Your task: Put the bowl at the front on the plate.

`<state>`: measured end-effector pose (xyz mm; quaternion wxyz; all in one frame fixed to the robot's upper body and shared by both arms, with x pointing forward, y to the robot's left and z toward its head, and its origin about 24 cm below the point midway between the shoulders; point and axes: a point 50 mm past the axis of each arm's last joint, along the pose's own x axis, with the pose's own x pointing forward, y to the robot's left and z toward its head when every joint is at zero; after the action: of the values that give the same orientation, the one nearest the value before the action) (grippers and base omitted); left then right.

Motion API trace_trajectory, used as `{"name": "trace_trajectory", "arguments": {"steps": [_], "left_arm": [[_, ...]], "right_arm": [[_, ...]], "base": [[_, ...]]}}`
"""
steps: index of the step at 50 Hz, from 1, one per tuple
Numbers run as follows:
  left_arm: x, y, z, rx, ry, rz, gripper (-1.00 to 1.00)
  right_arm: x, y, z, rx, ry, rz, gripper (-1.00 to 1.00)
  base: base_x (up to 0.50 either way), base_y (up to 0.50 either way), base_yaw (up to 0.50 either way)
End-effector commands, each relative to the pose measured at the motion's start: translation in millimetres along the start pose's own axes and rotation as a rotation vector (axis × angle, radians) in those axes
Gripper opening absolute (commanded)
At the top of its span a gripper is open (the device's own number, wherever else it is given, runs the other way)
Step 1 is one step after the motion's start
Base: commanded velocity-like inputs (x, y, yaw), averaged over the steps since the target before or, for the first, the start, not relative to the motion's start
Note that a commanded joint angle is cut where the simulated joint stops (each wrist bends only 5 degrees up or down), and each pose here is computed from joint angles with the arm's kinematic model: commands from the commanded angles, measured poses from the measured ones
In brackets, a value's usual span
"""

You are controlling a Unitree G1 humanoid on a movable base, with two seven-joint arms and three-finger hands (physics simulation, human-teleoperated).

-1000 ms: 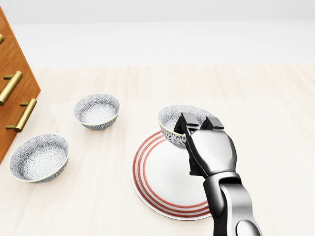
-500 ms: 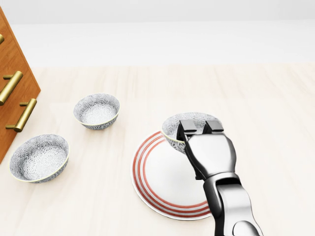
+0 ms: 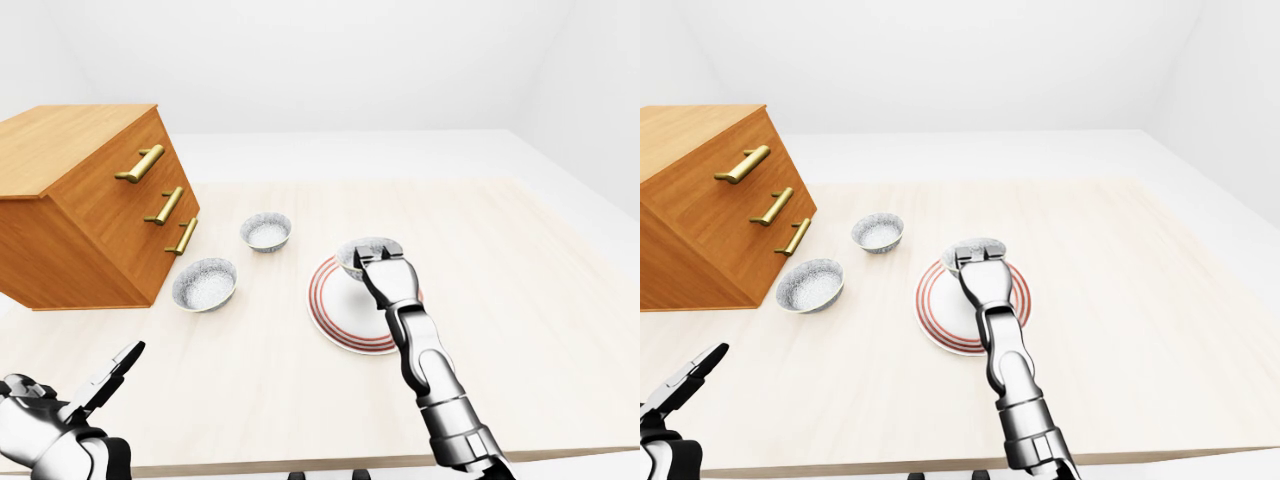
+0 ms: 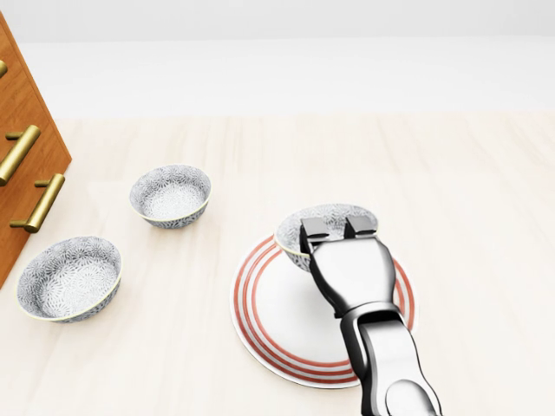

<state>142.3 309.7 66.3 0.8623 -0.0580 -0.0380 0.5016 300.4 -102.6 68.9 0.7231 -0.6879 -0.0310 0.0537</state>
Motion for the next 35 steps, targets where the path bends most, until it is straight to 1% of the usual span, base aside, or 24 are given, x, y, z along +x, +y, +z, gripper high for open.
{"name": "trace_trajectory", "arguments": {"steps": [1,13,18,35], "left_arm": [[0.4,-0.3,-1.6,0.001,0.006,-0.001,1.0],[0.1,0.1,0.7,-0.003,-0.002,-0.001,1.0],[0.6,-0.3,-2.1,0.002,0.008,-0.001,1.0],[-0.2,-0.1,0.3,0.001,-0.002,0.0,1.0]], "right_arm": [[5.8,-1.8,9.4,-0.078,-0.02,-0.036,-1.0],[1.9,3.7,11.3,-0.056,-0.025,-0.024,-1.0],[0.8,3.9,11.9,-0.055,-0.028,-0.023,-1.0],[2.7,4.0,9.4,-0.049,-0.023,-0.024,-1.0]], "base": [[0.0,0.0,0.0],[0.0,0.0,0.0],[0.0,0.0,0.0],[0.0,0.0,0.0]]}}
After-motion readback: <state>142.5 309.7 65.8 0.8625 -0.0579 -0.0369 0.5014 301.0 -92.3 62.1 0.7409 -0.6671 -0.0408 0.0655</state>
